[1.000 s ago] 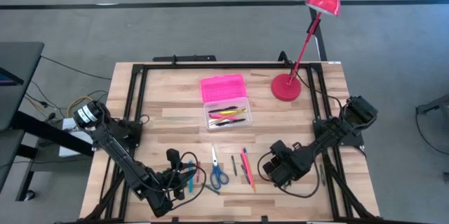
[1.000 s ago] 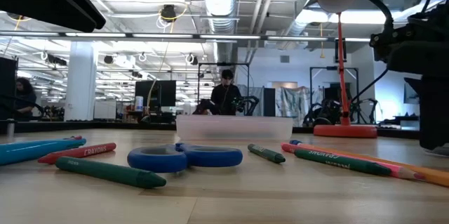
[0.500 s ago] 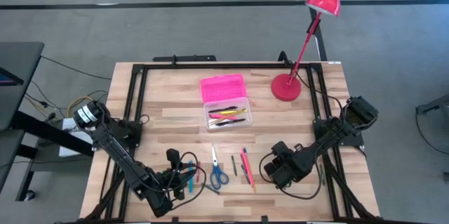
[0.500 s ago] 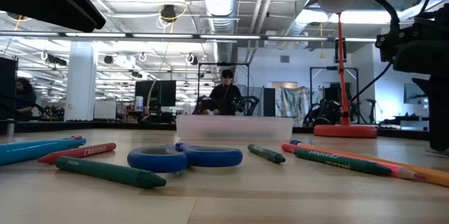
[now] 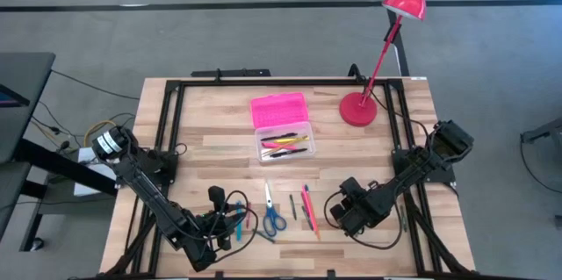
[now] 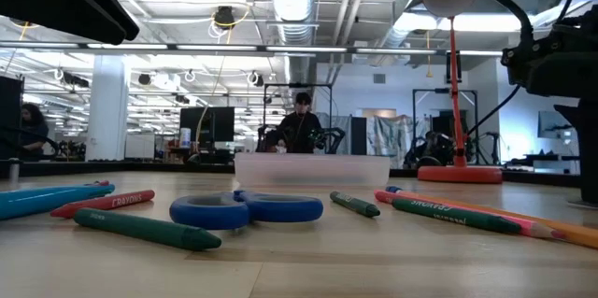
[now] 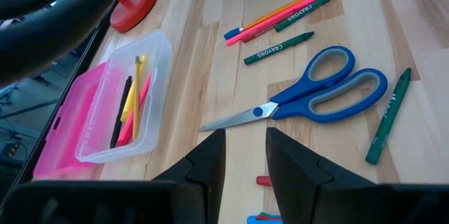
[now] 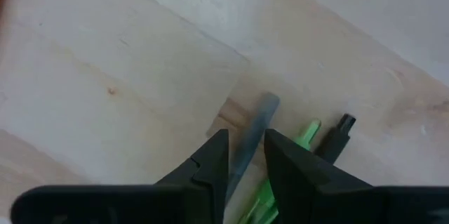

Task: Pick & place school supplies into a supply box
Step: Put the gray pen into the pink supply box

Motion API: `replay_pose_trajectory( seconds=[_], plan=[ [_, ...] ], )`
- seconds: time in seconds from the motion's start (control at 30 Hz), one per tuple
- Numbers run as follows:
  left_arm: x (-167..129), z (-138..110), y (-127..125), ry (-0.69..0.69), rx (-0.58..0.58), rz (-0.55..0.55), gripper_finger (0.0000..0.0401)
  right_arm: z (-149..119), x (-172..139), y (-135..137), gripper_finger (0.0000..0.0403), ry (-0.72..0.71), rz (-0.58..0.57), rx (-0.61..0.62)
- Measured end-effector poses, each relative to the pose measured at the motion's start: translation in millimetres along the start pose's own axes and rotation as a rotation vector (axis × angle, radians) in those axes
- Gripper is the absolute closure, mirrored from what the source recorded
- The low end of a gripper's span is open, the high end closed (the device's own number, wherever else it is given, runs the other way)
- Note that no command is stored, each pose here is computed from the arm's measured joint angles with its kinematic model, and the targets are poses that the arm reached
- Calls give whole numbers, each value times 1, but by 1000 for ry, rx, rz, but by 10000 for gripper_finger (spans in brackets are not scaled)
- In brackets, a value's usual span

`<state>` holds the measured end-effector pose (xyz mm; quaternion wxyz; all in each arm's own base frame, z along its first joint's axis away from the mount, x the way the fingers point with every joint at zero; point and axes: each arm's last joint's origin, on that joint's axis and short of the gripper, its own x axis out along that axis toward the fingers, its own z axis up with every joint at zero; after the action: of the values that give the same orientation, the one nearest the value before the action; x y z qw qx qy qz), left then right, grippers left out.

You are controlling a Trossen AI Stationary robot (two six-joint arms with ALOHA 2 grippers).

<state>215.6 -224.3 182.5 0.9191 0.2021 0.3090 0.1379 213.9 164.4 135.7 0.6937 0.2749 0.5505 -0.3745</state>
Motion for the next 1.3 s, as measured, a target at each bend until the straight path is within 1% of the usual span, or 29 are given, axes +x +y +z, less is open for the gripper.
replay_pose_trajectory(
  seconds=[0.17,0.37,0.5,0.7,0.8,0.9,0.97,1.07,1.17,1.3],
  plan=[
    [0,0,0,0,-2,0,304,-1,0,0,336,19,0,0],
    [0,0,0,0,-5,0,304,-2,4,4,338,25,11,-6],
    [0,0,0,1,-6,-1,304,-5,14,7,338,39,-24,-51],
    [0,0,0,6,-5,-8,304,-5,17,8,340,5,-37,-61],
    [0,0,0,5,-5,-8,304,-3,9,11,355,-6,-14,-85],
    [0,-1,0,8,-1,-6,304,-1,4,17,381,-22,-1,-138],
    [0,-1,0,9,2,-5,303,3,1,27,393,-52,61,-152],
    [0,-1,0,9,2,-5,303,8,0,31,387,-105,96,-186],
    [0,-1,0,9,3,-4,303,13,-4,40,382,-147,157,-225],
    [0,-1,0,10,4,-4,303,20,-8,46,395,-206,174,-297]
  ],
)
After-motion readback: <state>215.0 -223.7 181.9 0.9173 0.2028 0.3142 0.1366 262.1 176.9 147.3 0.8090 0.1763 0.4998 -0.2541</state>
